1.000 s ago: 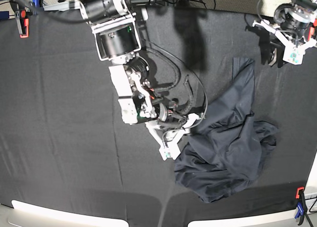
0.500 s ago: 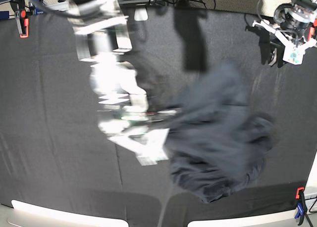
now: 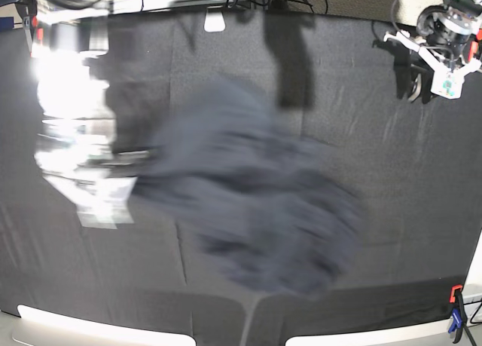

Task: Layout the t-shirt on the table in an organized manner, then fold the t-shirt properly
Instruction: 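Drag the grasped shirt with the right gripper across the table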

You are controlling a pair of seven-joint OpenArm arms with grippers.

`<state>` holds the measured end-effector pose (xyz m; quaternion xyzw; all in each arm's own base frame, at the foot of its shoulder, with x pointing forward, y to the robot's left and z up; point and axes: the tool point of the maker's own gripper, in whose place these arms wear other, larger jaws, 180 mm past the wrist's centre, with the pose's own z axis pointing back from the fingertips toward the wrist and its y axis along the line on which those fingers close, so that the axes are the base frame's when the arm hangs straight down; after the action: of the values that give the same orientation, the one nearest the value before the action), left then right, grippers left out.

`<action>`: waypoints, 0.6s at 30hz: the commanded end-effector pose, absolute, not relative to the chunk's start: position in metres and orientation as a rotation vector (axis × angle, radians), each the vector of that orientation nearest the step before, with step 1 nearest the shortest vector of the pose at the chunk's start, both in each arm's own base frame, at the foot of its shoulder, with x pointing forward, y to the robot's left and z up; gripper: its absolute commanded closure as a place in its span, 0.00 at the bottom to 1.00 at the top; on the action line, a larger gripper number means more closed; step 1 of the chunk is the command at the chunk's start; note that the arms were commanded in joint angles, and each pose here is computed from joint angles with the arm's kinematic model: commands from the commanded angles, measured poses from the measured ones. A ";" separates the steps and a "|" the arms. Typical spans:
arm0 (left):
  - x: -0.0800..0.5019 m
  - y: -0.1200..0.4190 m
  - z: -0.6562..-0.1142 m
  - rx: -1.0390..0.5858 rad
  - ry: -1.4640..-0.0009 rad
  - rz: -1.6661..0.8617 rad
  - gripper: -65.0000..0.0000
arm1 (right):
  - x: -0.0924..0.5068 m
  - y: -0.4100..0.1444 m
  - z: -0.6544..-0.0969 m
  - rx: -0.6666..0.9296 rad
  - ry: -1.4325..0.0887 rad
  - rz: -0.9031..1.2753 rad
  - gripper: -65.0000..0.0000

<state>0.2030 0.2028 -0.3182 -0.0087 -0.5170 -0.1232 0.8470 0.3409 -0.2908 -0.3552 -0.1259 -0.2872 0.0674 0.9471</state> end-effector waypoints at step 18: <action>0.216 0.195 -0.299 -0.067 -1.172 -0.261 0.78 | 0.359 -0.210 -0.259 0.366 -0.900 0.378 0.62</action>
<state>0.2120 0.1962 -0.3104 -0.0304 -0.5326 -0.1207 0.8371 0.3526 -0.2066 -0.2712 0.1821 -0.4104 0.1770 0.8758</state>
